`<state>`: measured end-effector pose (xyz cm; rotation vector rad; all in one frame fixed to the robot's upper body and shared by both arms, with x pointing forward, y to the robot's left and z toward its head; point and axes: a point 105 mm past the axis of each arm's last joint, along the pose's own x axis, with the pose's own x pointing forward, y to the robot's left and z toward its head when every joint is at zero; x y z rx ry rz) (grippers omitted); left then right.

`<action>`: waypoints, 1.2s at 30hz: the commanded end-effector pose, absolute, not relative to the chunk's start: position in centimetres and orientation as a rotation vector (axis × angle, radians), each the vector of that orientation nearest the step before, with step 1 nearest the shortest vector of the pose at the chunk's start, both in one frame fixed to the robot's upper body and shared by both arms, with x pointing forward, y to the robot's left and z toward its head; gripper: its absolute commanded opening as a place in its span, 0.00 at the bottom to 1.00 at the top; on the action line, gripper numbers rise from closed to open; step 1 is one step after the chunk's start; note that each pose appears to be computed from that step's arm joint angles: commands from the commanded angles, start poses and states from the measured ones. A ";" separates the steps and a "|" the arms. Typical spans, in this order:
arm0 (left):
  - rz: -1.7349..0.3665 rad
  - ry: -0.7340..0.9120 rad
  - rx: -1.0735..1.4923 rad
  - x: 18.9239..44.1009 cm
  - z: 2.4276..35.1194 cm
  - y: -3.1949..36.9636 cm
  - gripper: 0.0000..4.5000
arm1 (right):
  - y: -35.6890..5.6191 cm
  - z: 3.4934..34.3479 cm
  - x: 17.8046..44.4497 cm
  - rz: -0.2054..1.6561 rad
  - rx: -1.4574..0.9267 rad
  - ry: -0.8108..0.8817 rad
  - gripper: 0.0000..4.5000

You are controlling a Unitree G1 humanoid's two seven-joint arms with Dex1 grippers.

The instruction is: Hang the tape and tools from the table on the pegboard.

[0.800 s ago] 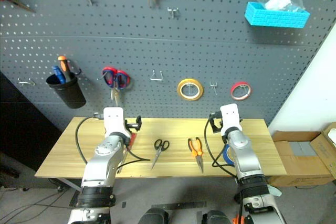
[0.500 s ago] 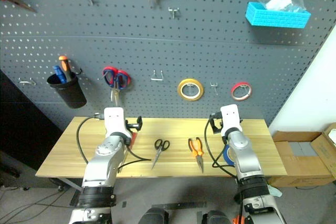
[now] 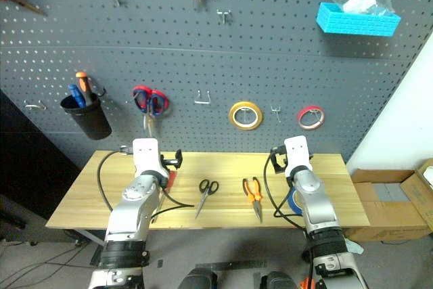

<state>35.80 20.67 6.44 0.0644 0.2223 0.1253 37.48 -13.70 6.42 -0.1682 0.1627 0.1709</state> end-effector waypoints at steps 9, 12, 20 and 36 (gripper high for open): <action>-0.076 0.209 0.025 35.4 7.3 17.6 0.99 | -14.0 7.1 36.2 0.237 -0.208 0.174 1.00; -0.360 0.225 0.027 34.3 7.6 14.1 0.99 | -14.4 6.1 34.7 0.283 -0.209 0.266 1.00; -0.964 0.266 0.234 30.2 6.7 8.6 0.99 | -14.3 3.9 31.4 0.402 -0.162 0.533 1.00; -1.217 0.178 0.404 30.1 5.3 3.7 0.99 | -16.3 1.3 33.2 0.363 -0.145 0.716 1.00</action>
